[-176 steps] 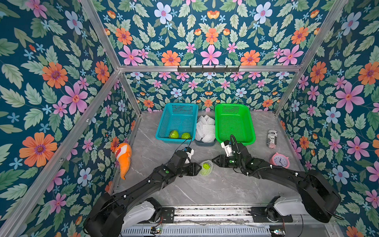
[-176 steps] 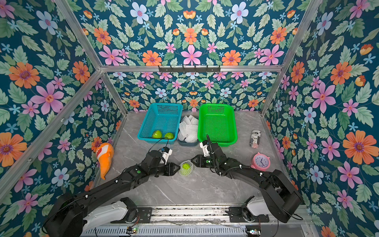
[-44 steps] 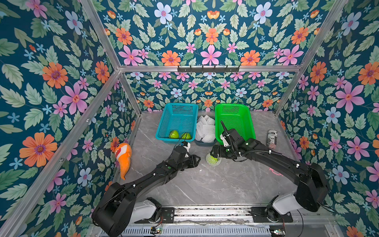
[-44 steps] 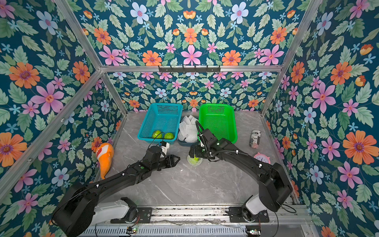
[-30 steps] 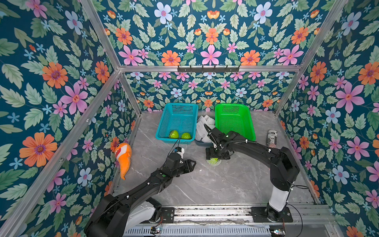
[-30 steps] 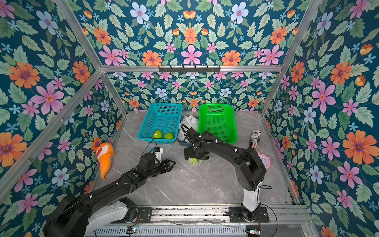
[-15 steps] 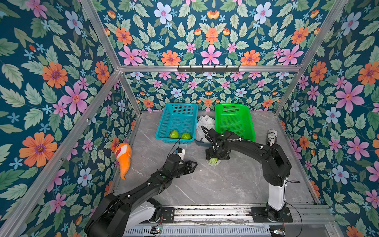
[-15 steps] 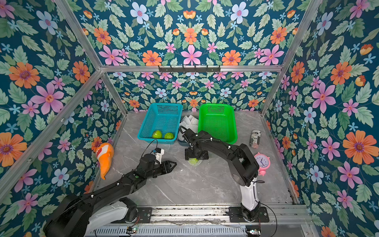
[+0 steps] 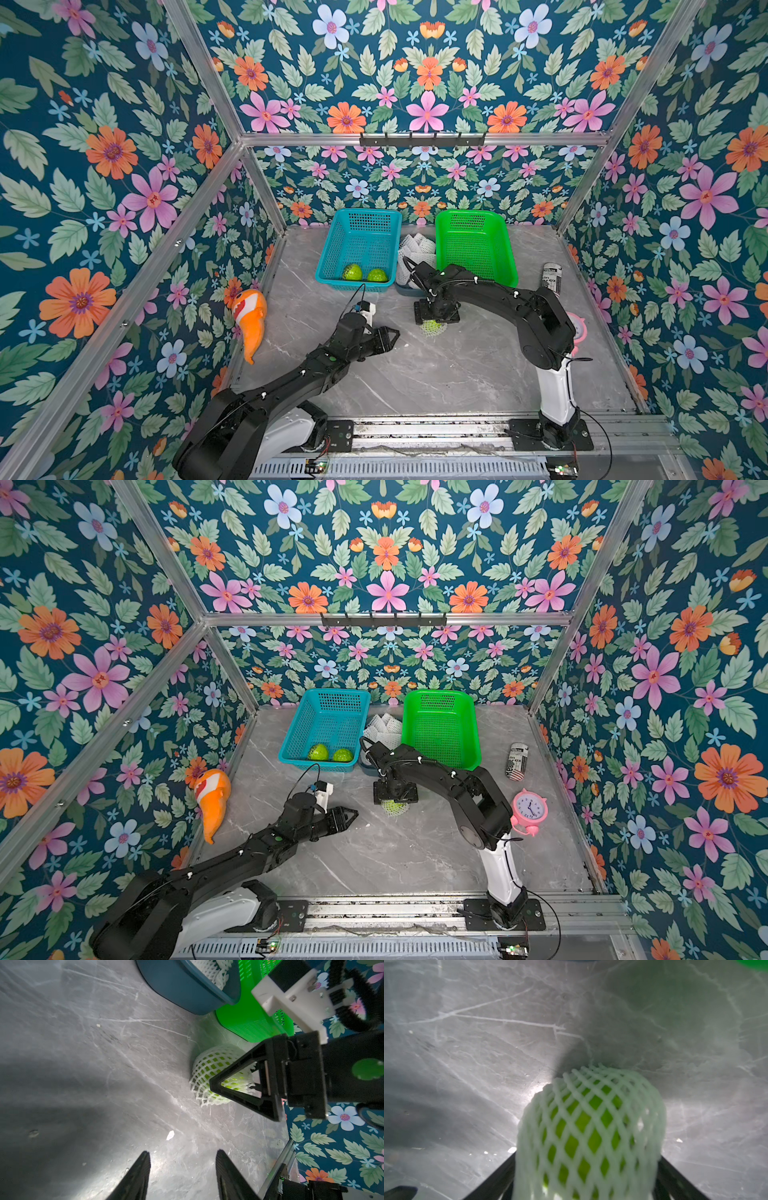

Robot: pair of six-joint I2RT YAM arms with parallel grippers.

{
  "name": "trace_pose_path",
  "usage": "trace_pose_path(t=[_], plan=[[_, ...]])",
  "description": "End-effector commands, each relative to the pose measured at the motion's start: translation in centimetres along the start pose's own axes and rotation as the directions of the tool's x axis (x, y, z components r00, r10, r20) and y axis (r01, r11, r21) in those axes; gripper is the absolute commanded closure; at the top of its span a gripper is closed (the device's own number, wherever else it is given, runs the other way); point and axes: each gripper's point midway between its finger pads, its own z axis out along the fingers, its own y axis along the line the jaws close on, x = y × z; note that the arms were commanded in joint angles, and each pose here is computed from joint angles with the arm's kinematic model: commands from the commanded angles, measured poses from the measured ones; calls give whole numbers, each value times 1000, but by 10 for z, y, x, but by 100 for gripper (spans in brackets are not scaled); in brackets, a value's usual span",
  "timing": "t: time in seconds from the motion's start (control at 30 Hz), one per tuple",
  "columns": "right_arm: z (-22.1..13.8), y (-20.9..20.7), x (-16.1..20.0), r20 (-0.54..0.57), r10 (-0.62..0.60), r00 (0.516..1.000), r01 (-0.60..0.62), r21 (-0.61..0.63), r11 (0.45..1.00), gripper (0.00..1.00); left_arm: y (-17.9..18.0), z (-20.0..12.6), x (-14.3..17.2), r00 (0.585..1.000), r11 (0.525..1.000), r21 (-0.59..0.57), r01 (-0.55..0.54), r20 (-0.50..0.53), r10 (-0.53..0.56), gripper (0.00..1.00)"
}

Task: Sleeve custard apples in foam nets
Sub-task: Pick up the custard apple from the center of the board.

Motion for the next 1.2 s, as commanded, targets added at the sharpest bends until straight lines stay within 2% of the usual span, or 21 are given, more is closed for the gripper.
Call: trace_pose_path(t=[0.0,0.27,0.53,0.83,1.07,1.17], plan=[[4,-9,3,-14,-13,1000,14,52,999,13,-4,0,-4,1000,1000,20,-2,15,2,47],[-1,-6,0,1,-15,1000,15,43,999,13,-5,0,-3,1000,1000,27,3,13,-4,48],[-26,-6,0,28,-19,999,19,30,999,6,-6,3,-3,1000,999,32,6,8,-6,48],[-13,-9,-5,31,-34,999,32,65,997,1,-10,3,-5,1000,999,44,2,8,-2,49],[-3,-6,-11,40,-43,998,40,59,997,1,-10,4,-5,1000,999,47,4,8,-5,49],[1,-4,-13,29,-36,999,35,50,998,5,-11,4,-5,1000,999,49,7,7,-7,49]])
